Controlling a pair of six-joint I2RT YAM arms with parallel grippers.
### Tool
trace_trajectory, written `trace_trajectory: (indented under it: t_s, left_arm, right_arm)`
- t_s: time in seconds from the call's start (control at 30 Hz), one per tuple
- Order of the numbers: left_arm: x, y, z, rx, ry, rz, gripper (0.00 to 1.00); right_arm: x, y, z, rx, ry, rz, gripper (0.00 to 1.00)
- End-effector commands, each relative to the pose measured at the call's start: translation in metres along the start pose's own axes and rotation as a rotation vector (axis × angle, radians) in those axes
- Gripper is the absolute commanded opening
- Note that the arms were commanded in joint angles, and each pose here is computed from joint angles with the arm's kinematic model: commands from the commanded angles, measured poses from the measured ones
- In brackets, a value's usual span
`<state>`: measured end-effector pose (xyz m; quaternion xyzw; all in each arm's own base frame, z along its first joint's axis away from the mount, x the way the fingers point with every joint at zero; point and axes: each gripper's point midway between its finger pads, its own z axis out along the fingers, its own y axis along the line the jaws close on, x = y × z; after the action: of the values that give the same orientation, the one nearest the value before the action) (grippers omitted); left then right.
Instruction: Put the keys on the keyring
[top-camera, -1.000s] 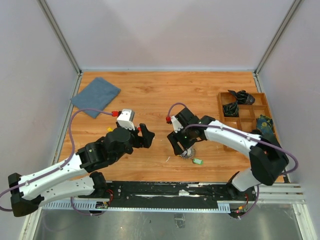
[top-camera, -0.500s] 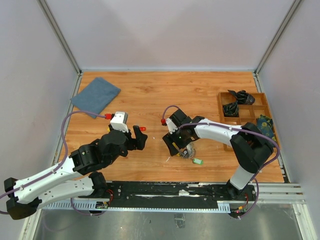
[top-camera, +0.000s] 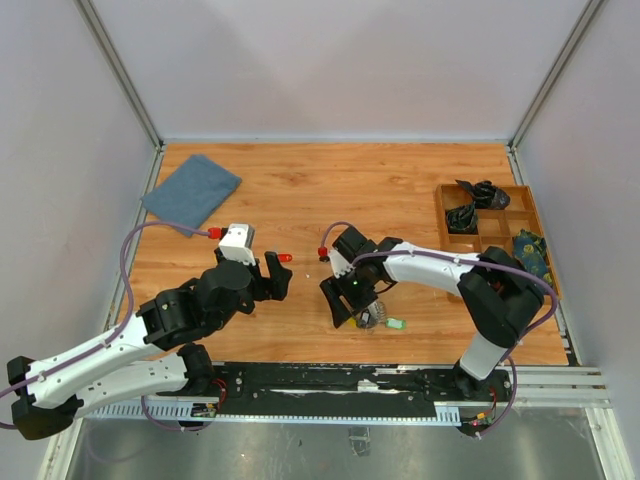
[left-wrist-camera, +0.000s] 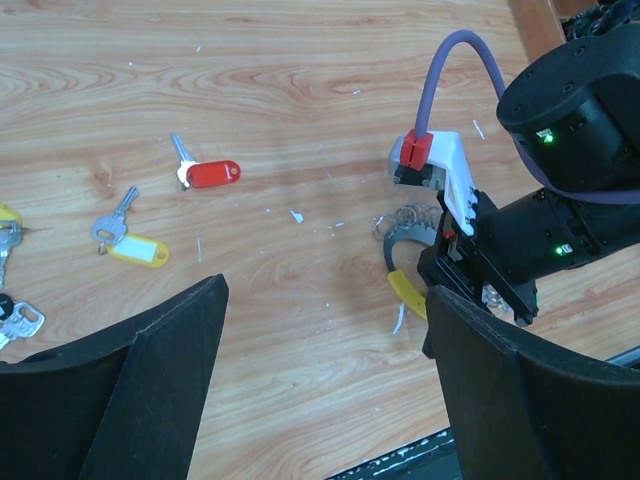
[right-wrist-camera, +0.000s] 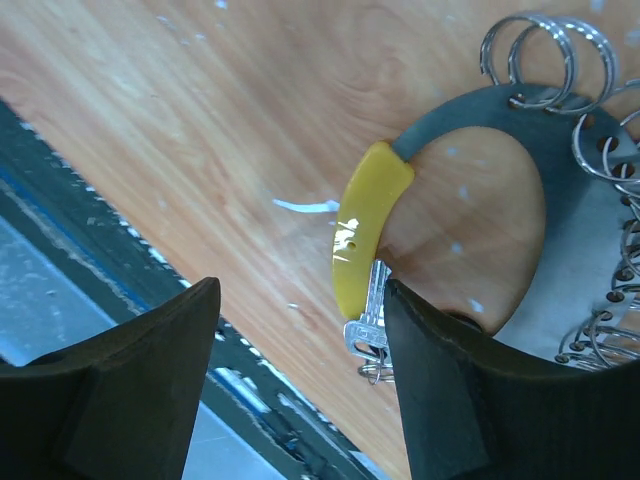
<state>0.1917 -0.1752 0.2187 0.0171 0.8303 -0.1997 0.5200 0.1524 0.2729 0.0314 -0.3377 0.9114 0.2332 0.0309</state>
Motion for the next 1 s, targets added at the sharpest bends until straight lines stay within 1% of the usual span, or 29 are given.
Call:
trace_trajectory:
  t_s: [0.0, 0.1, 0.23, 0.3, 0.43, 0.53, 0.63, 0.7, 0.8, 0.97]
  left_arm:
    - [-0.020, 0.002, -0.005, -0.021, -0.048, -0.012, 0.86]
    - [-0.023, 0.003, -0.006, -0.029, -0.048, -0.006, 0.86]
    - [-0.028, 0.008, -0.013, -0.044, -0.057, -0.018, 0.86]
    - [-0.031, 0.012, -0.018, -0.054, -0.064, -0.028, 0.86]
    - [-0.036, 0.023, -0.029, -0.072, -0.078, -0.054, 0.86]
    - [-0.037, 0.029, -0.035, -0.085, -0.087, -0.073, 0.86]
    - [-0.039, 0.033, -0.038, -0.090, -0.095, -0.084, 0.86]
    - [-0.038, 0.034, -0.038, -0.093, -0.095, -0.085, 0.86]
    - [-0.038, 0.033, -0.037, -0.093, -0.097, -0.084, 0.86]
    - [-0.040, 0.029, -0.034, -0.089, -0.097, -0.072, 0.86]
  right_arm:
    - [-0.018, 0.032, 0.003, -0.141, -0.026, 0.049, 0.67]
    - [-0.048, 0.046, 0.009, -0.221, -0.053, 0.033, 0.67]
    - [-0.089, 0.045, 0.026, -0.269, -0.062, 0.037, 0.67]
    - [-0.100, 0.033, 0.040, -0.269, -0.054, 0.062, 0.67]
    - [-0.114, 0.004, 0.053, -0.195, -0.065, 0.086, 0.66]
    - [-0.123, -0.005, 0.047, -0.178, -0.102, 0.060, 0.66]
    - [-0.132, 0.008, 0.024, -0.206, -0.169, -0.046, 0.66]
    - [-0.133, 0.017, 0.002, -0.201, -0.226, -0.119, 0.67]
    - [-0.118, 0.017, -0.020, -0.134, -0.261, -0.179, 0.69]
    - [-0.069, -0.004, -0.029, -0.016, -0.198, -0.164, 0.72]
